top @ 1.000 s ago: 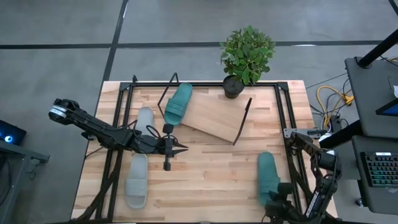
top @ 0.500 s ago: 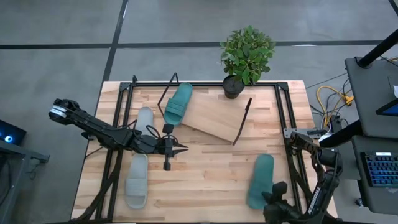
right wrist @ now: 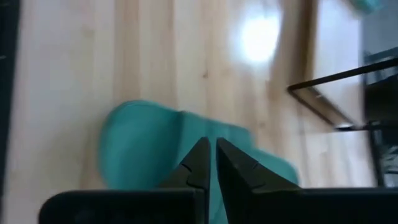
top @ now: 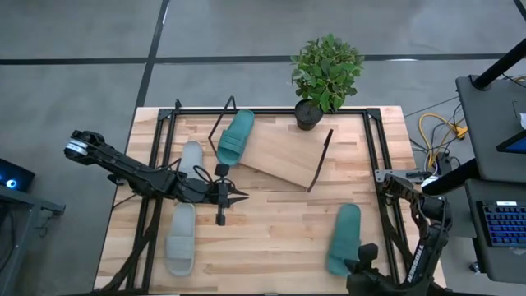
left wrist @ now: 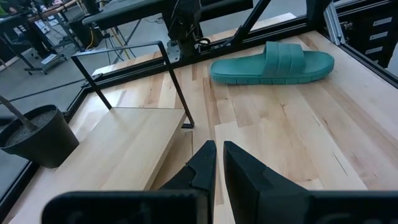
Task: Pick and place slides into the shelf
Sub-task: Put the green slipper on the shelf
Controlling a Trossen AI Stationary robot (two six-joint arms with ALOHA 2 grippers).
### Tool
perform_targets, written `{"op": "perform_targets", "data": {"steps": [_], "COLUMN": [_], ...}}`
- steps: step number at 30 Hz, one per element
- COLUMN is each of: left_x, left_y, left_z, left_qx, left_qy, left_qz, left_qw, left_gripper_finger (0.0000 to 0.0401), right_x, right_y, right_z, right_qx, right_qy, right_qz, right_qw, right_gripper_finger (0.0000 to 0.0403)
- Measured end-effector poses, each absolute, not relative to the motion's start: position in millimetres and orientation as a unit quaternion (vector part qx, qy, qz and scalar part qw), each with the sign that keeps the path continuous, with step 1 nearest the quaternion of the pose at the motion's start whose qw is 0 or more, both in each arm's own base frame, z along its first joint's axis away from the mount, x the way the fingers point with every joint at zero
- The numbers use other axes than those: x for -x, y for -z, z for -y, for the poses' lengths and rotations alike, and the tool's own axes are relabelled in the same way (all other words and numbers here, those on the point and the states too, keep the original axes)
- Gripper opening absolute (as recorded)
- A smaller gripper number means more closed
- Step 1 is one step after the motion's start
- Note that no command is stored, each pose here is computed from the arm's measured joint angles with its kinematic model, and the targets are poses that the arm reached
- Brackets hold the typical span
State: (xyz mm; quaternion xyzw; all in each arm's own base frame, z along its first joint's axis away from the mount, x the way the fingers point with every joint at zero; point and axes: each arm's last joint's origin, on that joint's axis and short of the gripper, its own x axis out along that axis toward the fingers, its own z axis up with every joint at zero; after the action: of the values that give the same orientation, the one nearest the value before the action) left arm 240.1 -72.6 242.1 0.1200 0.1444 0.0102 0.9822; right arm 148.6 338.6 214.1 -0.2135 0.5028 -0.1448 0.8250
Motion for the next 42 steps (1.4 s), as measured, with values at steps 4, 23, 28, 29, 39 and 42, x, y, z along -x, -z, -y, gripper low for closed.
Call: {"op": "perform_targets", "data": {"steps": [4,23,28,29,39,42], "left_x": [-240.1,-239.3,-239.2,-239.2,-239.2,-239.2], "left_y": [-242.2,-239.6,-239.4,-239.4,-239.3,-239.3], "left_z": [72.6,72.3,72.3,72.2,72.2,72.2], "left_qx": [-0.120,-0.124,-0.124,-0.124,-0.124,-0.121], "left_qy": [-0.010,-0.009,-0.009,-0.010,-0.009,-0.010], "left_qz": [-0.144,-0.157,-0.158,-0.158,-0.158,-0.158], "left_qw": [0.982,0.980,0.979,0.979,0.979,0.980], "left_gripper_finger": [0.0015,0.0015,0.0015,0.0015,0.0015,0.0015], "right_x": [-149.3,-163.2,-160.1,-159.5,-154.5,-154.7], "right_y": [-209.5,-169.0,-158.3,-156.3,-142.9,-141.1], "right_z": [-342.8,-335.4,-328.1,-326.6,-315.4,-312.9], "right_qx": [0.179,0.228,0.251,0.254,0.273,0.269], "right_qy": [0.132,0.173,0.189,0.193,0.214,0.225], "right_qz": [-0.526,-0.550,-0.555,-0.555,-0.555,-0.552], "right_qw": [0.821,0.784,0.771,0.769,0.756,0.757], "right_gripper_finger": [0.0072,0.0261,0.0254,0.0251,0.0233,0.0224]}}
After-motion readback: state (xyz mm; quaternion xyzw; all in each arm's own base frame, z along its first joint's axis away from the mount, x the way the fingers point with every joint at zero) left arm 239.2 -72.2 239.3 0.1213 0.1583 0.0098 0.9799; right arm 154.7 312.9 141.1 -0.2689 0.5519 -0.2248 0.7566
